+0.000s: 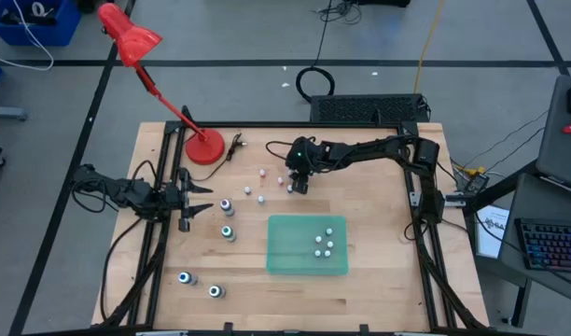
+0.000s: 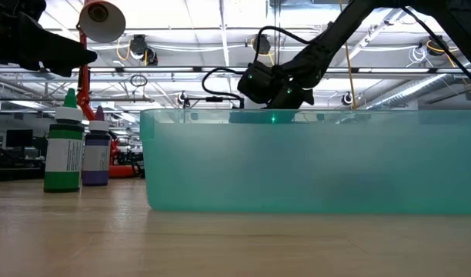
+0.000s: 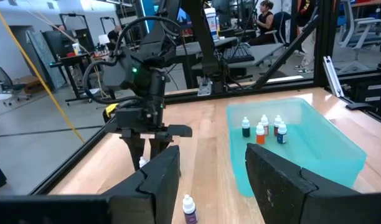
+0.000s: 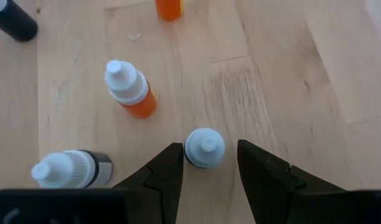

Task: Pick & Place food coloring
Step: Put the small blue food coloring bottle into the green bin

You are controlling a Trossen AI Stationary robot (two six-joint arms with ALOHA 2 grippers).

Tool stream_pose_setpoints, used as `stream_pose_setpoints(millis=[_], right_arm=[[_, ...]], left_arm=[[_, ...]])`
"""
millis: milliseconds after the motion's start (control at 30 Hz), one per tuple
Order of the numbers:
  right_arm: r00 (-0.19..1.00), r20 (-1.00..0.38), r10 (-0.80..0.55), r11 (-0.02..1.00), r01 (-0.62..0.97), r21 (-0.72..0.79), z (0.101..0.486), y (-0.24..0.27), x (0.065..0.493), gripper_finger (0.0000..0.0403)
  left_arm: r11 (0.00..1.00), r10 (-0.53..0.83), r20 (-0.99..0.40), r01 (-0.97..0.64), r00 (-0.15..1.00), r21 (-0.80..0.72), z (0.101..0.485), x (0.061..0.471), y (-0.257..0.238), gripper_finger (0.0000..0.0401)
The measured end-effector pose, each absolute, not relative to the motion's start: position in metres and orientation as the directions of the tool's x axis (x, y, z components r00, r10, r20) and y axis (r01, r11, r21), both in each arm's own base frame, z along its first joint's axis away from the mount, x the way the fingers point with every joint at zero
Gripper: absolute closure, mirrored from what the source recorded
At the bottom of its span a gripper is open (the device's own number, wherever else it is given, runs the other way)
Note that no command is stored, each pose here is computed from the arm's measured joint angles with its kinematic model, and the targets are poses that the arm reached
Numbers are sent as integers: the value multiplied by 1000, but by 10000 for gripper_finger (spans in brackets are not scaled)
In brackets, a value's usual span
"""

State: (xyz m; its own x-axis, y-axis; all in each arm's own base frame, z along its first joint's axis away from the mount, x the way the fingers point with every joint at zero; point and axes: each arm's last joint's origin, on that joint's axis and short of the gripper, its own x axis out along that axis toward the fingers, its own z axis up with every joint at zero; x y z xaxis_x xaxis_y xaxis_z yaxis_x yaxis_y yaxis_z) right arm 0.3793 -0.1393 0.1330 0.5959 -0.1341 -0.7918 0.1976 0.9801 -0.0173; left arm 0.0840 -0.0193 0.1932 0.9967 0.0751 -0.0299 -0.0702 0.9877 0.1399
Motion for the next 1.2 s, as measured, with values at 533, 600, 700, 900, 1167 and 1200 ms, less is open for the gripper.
stream_pose_setpoints(millis=[533, 600, 700, 900, 1167, 1200], right_arm=[[629, -765, -142, 981, 195, -21, 146, -137, 380, 261], [621, -772, -139, 981, 194, -20, 146, -137, 379, 261], [617, -775, -137, 981, 193, -20, 145, -136, 379, 261], [618, -775, -131, 983, 181, -21, 145, -136, 379, 284], [671, -742, -15, 996, 77, 50, 148, -131, 383, 364], [669, -743, -16, 996, 74, 46, 148, -129, 383, 364]], left_arm=[[988, 75, -31, -70, 997, 140, 193, 84, -19, 215], [988, 76, -30, -71, 997, 140, 193, 84, -19, 215], [988, 75, -29, -70, 997, 140, 193, 84, -19, 215], [988, 75, -30, -70, 997, 140, 193, 84, -19, 215], [988, 75, -30, -70, 997, 140, 193, 84, -19, 215], [988, 76, -30, -71, 997, 140, 193, 84, -19, 215]])
